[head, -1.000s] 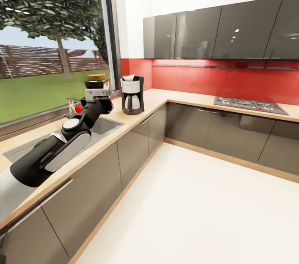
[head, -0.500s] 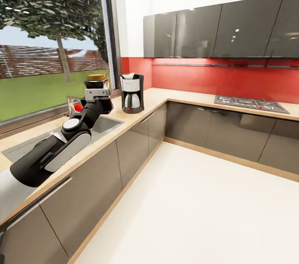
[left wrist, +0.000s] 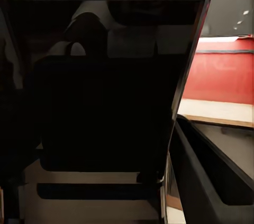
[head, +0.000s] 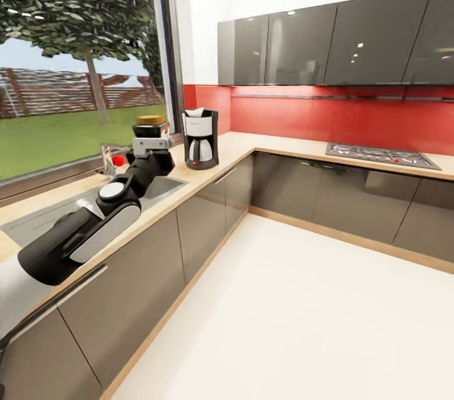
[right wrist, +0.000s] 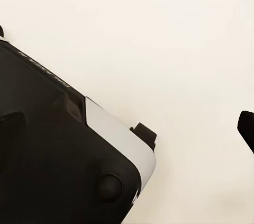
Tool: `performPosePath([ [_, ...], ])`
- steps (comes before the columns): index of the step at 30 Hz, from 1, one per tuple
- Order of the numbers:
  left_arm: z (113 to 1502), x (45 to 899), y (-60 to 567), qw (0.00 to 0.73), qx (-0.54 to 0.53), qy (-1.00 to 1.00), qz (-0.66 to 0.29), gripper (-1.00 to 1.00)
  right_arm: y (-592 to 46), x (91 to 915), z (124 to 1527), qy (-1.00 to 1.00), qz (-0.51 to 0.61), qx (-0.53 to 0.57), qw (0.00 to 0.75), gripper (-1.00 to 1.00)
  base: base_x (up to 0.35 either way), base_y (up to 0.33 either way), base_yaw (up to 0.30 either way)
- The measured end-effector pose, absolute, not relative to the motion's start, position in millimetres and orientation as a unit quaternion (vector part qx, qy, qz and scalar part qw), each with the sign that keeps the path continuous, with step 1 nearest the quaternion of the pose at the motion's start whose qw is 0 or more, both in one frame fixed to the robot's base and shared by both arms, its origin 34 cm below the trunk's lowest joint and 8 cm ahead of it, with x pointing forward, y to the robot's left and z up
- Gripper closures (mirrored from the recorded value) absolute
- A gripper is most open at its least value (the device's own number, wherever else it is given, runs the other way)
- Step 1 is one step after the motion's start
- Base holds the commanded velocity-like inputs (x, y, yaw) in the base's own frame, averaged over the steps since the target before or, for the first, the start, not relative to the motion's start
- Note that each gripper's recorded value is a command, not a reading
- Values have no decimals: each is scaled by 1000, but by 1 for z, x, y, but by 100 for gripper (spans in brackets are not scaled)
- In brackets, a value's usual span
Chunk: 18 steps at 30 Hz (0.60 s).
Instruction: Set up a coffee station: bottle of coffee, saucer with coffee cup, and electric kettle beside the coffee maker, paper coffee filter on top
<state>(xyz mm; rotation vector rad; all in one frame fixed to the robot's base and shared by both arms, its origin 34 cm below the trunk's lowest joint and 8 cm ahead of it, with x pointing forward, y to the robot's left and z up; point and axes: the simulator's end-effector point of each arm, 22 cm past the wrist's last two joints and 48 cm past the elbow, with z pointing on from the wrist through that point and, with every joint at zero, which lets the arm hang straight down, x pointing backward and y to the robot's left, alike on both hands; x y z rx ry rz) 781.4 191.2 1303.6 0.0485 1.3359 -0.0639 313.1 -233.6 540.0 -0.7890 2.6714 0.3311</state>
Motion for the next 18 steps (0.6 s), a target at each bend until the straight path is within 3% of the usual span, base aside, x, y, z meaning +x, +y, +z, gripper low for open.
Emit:
performPosePath([
  [18,1276,782,190,784,24,620,-29,100,-234,314,513,939,116,-277,168,-100,0,0,0],
])
